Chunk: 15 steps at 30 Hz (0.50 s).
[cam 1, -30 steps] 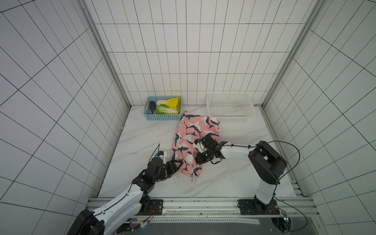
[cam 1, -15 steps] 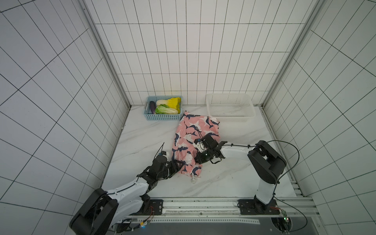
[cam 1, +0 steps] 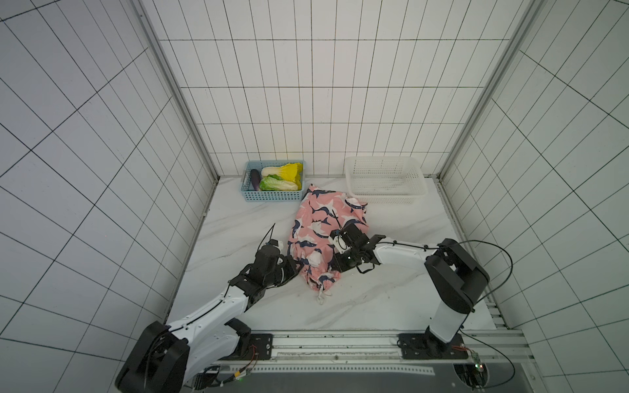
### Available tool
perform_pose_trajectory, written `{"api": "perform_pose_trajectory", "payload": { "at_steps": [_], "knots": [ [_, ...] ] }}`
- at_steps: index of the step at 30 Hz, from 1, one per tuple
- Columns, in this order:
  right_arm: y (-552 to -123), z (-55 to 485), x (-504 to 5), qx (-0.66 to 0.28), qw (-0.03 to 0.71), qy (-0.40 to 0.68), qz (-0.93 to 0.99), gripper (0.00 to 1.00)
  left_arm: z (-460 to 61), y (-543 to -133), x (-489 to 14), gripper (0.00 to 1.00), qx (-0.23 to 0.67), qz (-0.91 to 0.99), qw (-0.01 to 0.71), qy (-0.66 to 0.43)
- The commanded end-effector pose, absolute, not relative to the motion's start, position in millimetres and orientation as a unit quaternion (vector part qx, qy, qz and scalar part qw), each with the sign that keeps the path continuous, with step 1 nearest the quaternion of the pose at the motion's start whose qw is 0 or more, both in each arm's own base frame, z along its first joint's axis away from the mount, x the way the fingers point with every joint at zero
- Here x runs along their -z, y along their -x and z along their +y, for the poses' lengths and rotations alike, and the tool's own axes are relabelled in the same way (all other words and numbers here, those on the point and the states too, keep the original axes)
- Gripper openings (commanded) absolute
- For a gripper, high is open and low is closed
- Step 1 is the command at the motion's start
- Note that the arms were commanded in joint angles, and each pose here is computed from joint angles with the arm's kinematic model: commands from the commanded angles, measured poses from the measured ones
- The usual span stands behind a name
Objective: Roll up the shorts
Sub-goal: Roll the shorts at the center of the board.
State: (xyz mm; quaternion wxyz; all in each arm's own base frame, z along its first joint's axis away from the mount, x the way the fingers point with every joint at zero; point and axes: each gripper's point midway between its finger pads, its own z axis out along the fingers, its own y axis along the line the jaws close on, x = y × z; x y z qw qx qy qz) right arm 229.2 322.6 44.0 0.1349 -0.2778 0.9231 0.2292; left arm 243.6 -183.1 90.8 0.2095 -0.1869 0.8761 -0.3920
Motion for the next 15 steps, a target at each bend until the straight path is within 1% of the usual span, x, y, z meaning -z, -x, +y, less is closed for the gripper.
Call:
{"api": "perform_pose_trajectory", "payload": {
  "at_steps": [1, 4, 5, 7, 8, 9, 10, 15],
  "knots": [
    [-234.9, 285.7, -66.4, -0.157, 0.181, 0.280, 0.930, 0.37, -180.8, -240.2, -85.1, 0.00, 0.364, 0.901, 0.165, 0.169],
    [-224.5, 279.5, -90.2, -0.143, 0.221, 0.306, 0.915, 0.44, -188.6, -244.1, -87.7, 0.00, 0.362, 0.909, 0.132, 0.160],
    [-218.6, 280.4, -95.6, -0.142, 0.231, 0.320, 0.908, 0.48, -190.1, -246.4, -90.0, 0.00, 0.364, 0.908, 0.131, 0.160],
    [-205.8, 285.0, -103.4, -0.138, 0.249, 0.353, 0.891, 0.52, -191.1, -251.0, -96.0, 0.00, 0.366, 0.907, 0.129, 0.162],
    [-200.8, 288.3, -105.8, -0.135, 0.258, 0.365, 0.884, 0.55, -190.9, -253.0, -98.2, 0.00, 0.369, 0.906, 0.128, 0.164],
    [-195.4, 293.2, -106.9, -0.134, 0.268, 0.380, 0.875, 0.64, -191.0, -254.7, -100.6, 0.00, 0.370, 0.906, 0.125, 0.164],
    [-190.0, 299.8, -107.4, -0.136, 0.277, 0.395, 0.865, 0.71, -191.6, -256.5, -103.4, 0.00, 0.373, 0.905, 0.123, 0.164],
    [-165.2, 334.3, -104.6, -0.137, 0.297, 0.467, 0.821, 0.73, -194.2, -262.2, -104.4, 0.00, 0.376, 0.905, 0.098, 0.175]
  ]
}}
